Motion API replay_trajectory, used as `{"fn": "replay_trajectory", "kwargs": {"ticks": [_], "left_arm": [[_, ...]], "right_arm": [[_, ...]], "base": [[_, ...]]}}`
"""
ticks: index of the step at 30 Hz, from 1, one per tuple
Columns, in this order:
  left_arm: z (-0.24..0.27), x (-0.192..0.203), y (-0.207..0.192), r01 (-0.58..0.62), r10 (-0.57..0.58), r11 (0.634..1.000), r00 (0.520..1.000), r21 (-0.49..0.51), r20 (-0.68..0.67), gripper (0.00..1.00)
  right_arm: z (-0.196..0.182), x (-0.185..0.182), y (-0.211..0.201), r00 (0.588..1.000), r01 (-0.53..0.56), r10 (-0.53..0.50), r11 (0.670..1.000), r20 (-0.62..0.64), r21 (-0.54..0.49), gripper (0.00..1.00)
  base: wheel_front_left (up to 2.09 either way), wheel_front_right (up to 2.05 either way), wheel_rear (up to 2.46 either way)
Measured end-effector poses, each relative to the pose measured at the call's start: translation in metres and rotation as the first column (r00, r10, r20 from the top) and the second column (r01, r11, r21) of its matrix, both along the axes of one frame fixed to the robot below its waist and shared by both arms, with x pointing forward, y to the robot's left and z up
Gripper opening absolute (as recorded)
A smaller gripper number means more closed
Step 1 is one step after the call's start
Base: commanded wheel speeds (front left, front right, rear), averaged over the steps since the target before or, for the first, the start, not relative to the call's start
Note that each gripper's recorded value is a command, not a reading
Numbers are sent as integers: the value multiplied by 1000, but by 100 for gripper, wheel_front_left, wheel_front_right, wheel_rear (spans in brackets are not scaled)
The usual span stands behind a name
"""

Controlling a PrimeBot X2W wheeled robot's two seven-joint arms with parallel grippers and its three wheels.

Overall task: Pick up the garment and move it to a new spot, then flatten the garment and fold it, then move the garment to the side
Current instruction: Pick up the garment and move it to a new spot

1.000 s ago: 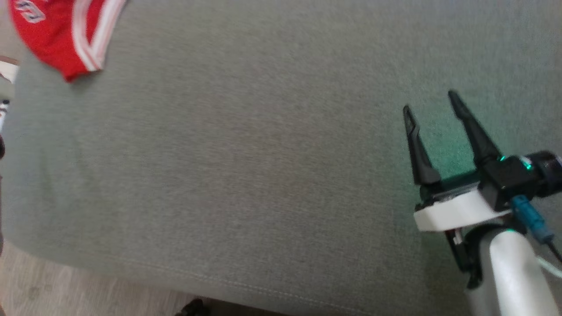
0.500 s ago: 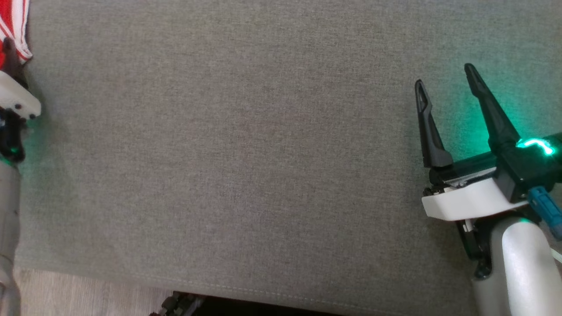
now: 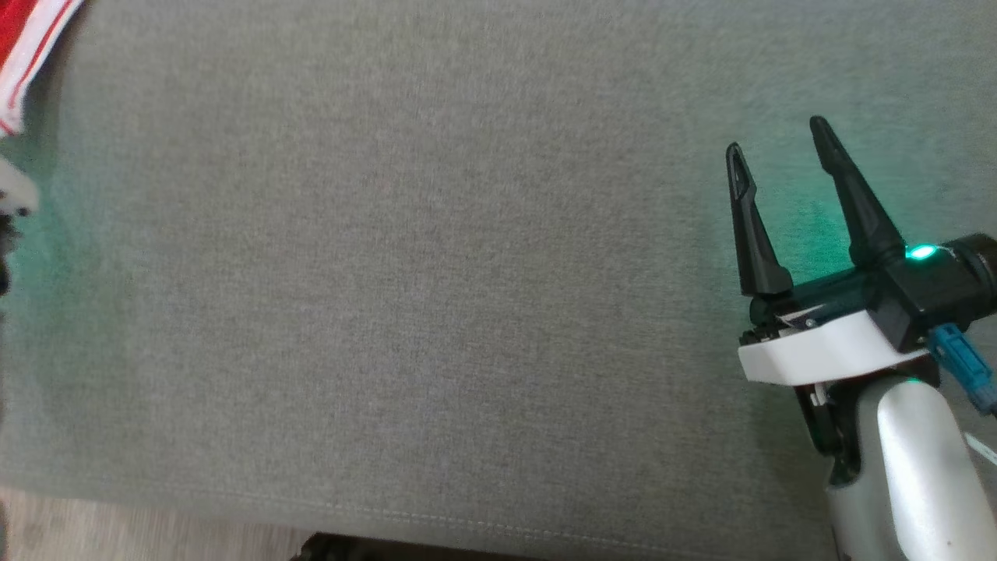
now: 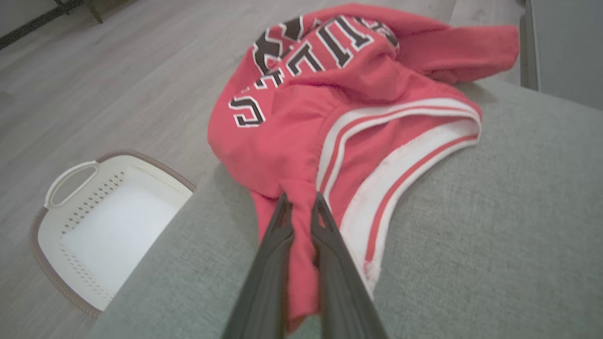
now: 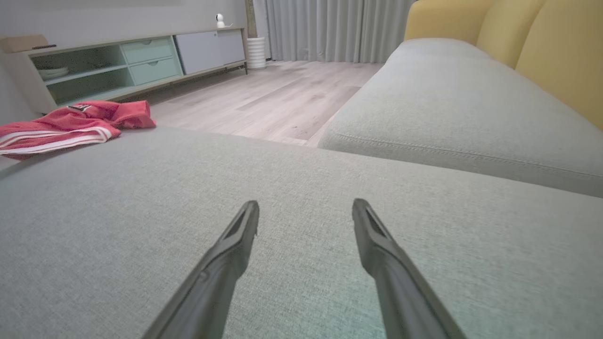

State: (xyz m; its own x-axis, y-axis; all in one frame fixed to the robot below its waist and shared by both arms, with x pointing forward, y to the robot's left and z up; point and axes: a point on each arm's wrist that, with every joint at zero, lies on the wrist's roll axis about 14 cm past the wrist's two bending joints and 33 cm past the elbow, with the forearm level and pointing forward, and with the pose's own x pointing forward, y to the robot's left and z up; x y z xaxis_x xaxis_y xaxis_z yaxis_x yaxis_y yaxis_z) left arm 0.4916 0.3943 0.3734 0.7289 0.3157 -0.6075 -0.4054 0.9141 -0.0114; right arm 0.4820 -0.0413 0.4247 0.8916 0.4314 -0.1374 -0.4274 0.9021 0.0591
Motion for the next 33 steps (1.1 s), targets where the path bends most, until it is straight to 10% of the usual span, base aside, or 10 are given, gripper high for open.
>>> {"fn": "replay_trajectory", "kwargs": {"ticks": [15, 23, 33], "left_arm": [[201, 65, -85, 326, -376, 925, 860, 196, 344, 0], [302, 68, -218, 567, -613, 780, 602, 267, 511, 0], [390, 30, -352, 766, -642, 595, 271, 243, 718, 0]], "right_arm": [[54, -51, -66, 979, 181, -188, 980, 80, 84, 100], [69, -93, -122, 932, 336, -347, 936, 107, 109, 100], [73, -114, -154, 891, 425, -438, 898, 123, 117, 100]], "base": [[0, 0, 0], [0, 0, 0], [0, 0, 0]]}}
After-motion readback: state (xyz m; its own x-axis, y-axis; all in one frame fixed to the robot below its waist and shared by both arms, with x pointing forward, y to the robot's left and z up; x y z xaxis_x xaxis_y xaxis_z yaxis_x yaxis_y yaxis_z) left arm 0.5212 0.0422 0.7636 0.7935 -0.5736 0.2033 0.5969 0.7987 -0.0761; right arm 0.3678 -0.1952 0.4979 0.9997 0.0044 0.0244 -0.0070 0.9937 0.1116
